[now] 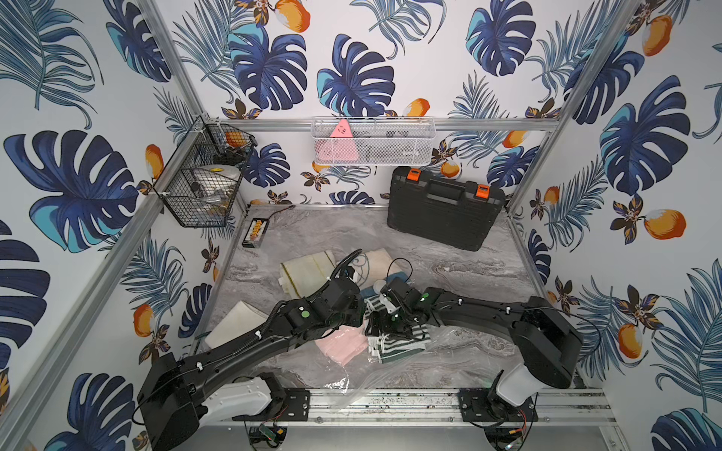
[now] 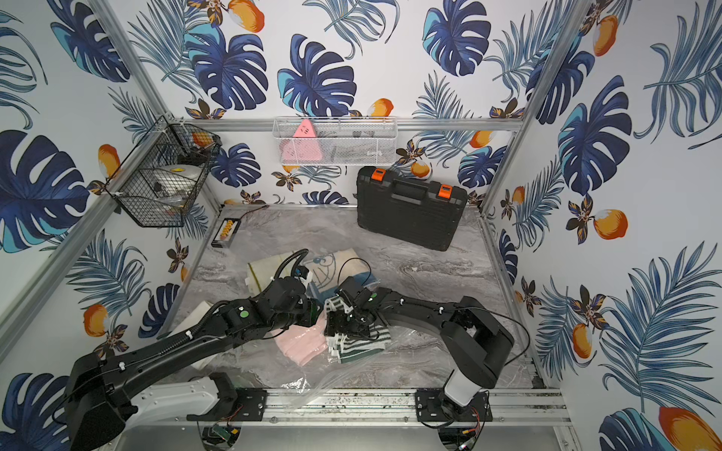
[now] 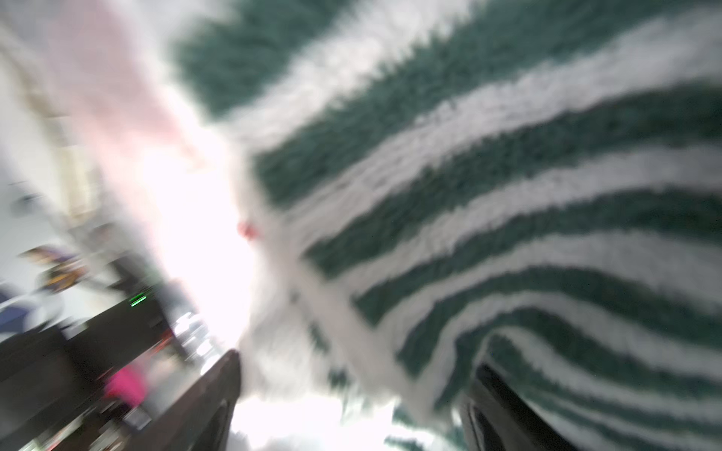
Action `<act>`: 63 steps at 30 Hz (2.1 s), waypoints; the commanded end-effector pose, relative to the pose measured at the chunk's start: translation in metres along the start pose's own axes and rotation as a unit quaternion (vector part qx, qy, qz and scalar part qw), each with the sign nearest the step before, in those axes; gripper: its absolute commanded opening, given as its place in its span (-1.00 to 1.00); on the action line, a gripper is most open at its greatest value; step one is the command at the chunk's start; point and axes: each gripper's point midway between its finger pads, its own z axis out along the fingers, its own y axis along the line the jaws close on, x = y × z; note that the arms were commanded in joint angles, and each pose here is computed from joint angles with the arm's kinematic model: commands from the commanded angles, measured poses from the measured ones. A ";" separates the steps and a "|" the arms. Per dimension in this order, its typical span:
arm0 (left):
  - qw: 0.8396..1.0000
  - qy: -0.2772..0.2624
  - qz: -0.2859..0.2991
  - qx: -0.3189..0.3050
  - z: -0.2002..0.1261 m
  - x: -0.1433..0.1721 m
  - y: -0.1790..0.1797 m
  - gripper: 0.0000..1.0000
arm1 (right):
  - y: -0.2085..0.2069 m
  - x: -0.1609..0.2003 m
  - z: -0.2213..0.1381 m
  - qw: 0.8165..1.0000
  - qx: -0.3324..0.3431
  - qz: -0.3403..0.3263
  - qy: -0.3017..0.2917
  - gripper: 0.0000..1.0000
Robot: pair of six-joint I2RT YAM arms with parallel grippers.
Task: Place the folded towel into the vacuum bag
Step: Place the towel in the vacuum bag, then pick up the towel from the vacuum bag.
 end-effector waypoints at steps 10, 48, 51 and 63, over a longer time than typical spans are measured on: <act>0.990 0.043 0.065 0.120 0.049 0.034 -0.112 -0.04 | -0.124 -0.040 -0.094 0.988 0.065 0.104 -0.096 0.61; 0.990 0.093 -0.002 0.108 0.119 0.075 -0.055 -0.56 | -0.048 -0.008 -0.023 0.984 0.152 -0.021 -0.087 -0.88; 0.991 0.078 -0.005 0.104 0.093 0.060 -0.046 -0.52 | -0.062 -0.007 -0.022 0.980 0.177 -0.018 -0.093 -0.88; 0.995 0.081 -0.003 0.064 0.090 0.073 -0.004 -0.61 | -0.029 -0.010 -0.024 0.967 0.208 -0.092 -0.117 -0.74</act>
